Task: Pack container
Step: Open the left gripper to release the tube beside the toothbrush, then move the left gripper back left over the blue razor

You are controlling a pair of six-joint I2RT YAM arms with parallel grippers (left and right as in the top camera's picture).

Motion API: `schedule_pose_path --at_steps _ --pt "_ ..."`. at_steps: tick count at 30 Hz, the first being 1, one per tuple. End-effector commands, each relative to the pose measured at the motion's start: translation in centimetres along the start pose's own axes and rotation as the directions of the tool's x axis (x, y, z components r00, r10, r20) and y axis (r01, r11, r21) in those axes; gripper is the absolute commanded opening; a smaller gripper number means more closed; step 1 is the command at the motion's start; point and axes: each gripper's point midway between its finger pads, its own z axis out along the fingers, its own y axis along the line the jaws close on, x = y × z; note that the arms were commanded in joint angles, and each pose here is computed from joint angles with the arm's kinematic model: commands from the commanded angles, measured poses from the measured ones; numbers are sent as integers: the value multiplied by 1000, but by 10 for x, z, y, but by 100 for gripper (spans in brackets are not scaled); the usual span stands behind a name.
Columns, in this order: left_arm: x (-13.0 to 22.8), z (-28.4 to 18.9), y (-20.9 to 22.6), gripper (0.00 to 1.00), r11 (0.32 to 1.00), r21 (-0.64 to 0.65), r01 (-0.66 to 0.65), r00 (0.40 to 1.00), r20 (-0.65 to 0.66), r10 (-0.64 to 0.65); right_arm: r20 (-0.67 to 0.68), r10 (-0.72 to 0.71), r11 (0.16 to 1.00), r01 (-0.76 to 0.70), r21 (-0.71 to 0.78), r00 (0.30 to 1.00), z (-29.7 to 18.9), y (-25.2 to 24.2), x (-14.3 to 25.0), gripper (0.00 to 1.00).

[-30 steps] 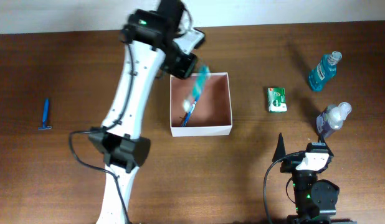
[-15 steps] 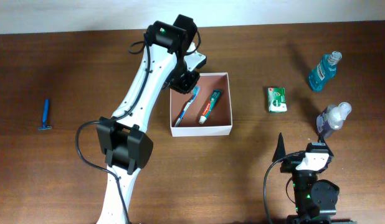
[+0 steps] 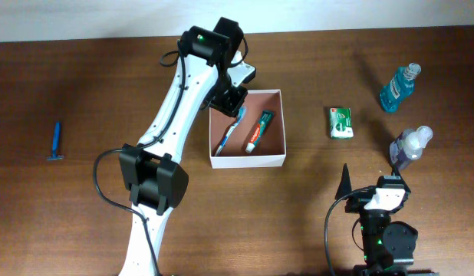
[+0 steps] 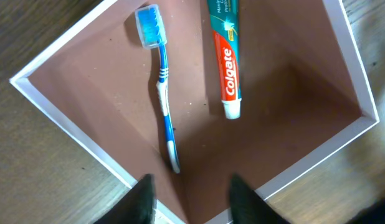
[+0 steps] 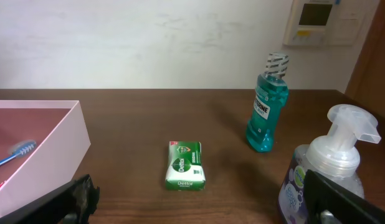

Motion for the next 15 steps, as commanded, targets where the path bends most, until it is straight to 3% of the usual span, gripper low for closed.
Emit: schedule_pose_path --at_steps 1,4,6,11,15 --pt "-4 -18 0 57 1000 6 4 999 53 -4 -5 0 1000 0 -7 1000 0 2 3 98" --pt "-9 -32 10 75 999 -30 13 996 93 -10 -5 0 1000 0 -7 1000 0 2 3 98" --pt "-14 -48 24 99 996 -80 39 990 138 -28 -5 0 1000 0 -7 1000 0 2 3 98" --pt "-2 -96 80 99 952 -273 140 974 208 -84 -5 0 1000 0 -7 1000 0 2 3 98" --pt "23 -114 129 99 908 -317 275 950 232 -207 -5 0 1000 0 -7 1000 0 2 3 98"
